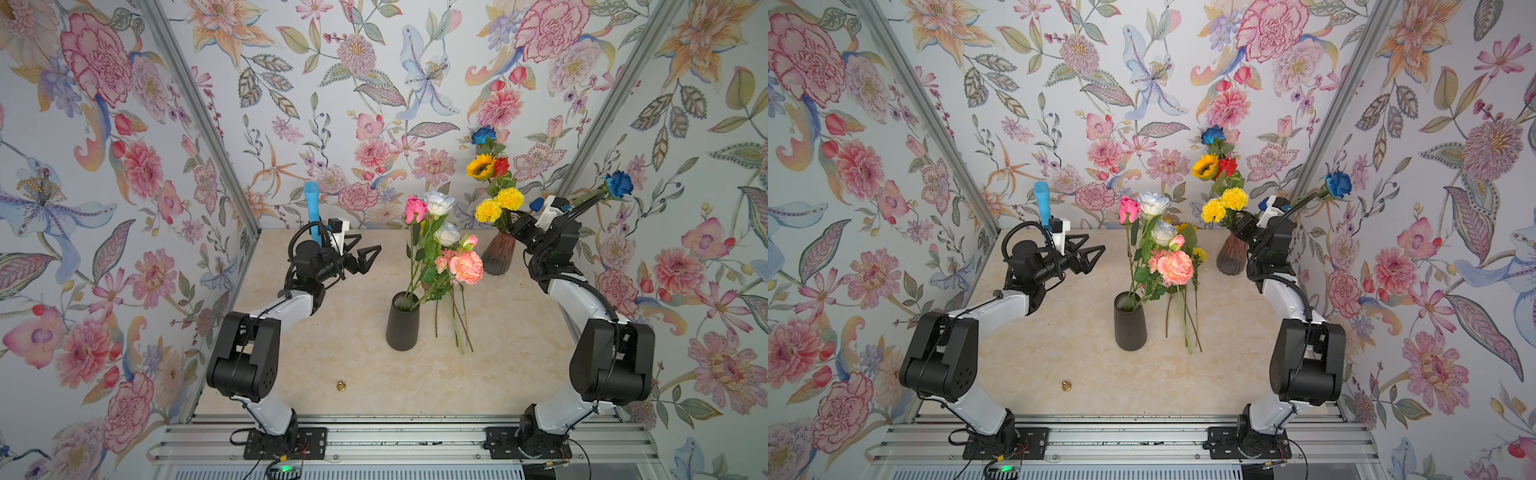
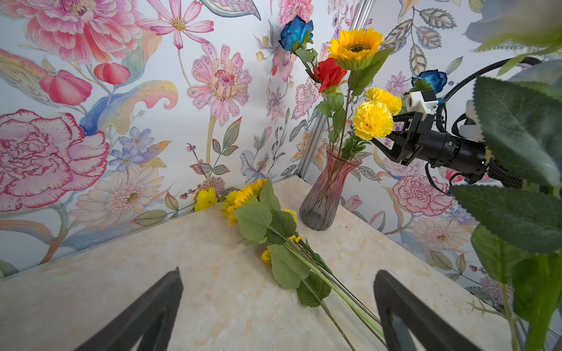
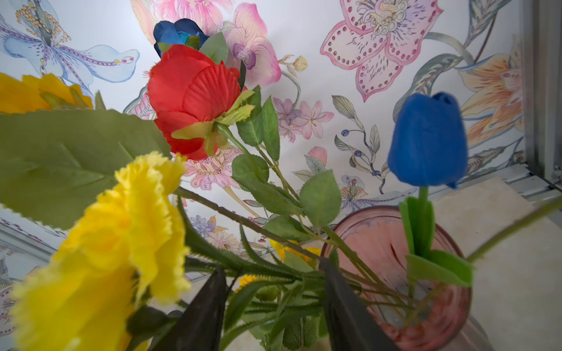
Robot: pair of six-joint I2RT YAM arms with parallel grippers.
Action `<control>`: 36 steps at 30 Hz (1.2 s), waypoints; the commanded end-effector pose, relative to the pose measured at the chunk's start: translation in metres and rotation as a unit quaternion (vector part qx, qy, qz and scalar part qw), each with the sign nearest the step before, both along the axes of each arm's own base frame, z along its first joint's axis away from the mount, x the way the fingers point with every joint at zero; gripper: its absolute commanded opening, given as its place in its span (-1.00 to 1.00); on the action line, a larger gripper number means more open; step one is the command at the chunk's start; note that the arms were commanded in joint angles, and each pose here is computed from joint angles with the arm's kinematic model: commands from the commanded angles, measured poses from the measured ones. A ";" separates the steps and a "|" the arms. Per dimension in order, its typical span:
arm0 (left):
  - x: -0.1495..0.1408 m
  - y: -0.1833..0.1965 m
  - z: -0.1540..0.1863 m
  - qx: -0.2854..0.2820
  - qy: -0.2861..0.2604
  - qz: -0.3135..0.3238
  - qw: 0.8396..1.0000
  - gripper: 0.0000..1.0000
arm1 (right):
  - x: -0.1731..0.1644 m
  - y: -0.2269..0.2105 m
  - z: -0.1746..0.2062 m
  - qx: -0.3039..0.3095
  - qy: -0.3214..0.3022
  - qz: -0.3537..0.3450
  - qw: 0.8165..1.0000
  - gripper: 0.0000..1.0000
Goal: Pick out yellow flowers from the vase
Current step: Pick up the flower from the vase.
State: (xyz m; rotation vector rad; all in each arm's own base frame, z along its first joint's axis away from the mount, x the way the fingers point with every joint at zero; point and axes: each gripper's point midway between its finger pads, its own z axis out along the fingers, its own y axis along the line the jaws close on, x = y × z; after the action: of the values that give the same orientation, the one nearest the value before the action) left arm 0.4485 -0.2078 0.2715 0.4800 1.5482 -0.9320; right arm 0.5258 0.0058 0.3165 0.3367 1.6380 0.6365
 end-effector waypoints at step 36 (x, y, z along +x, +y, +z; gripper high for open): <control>0.006 0.001 -0.014 0.012 0.005 -0.006 1.000 1.00 | 0.018 0.011 0.011 -0.127 -0.049 -0.034 0.990 -0.03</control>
State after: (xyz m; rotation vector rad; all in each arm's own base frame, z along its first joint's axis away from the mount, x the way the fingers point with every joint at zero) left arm 0.4509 -0.2084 0.2622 0.4779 1.5705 -0.9343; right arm 0.5333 0.0180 0.3162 0.1884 1.6334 0.4171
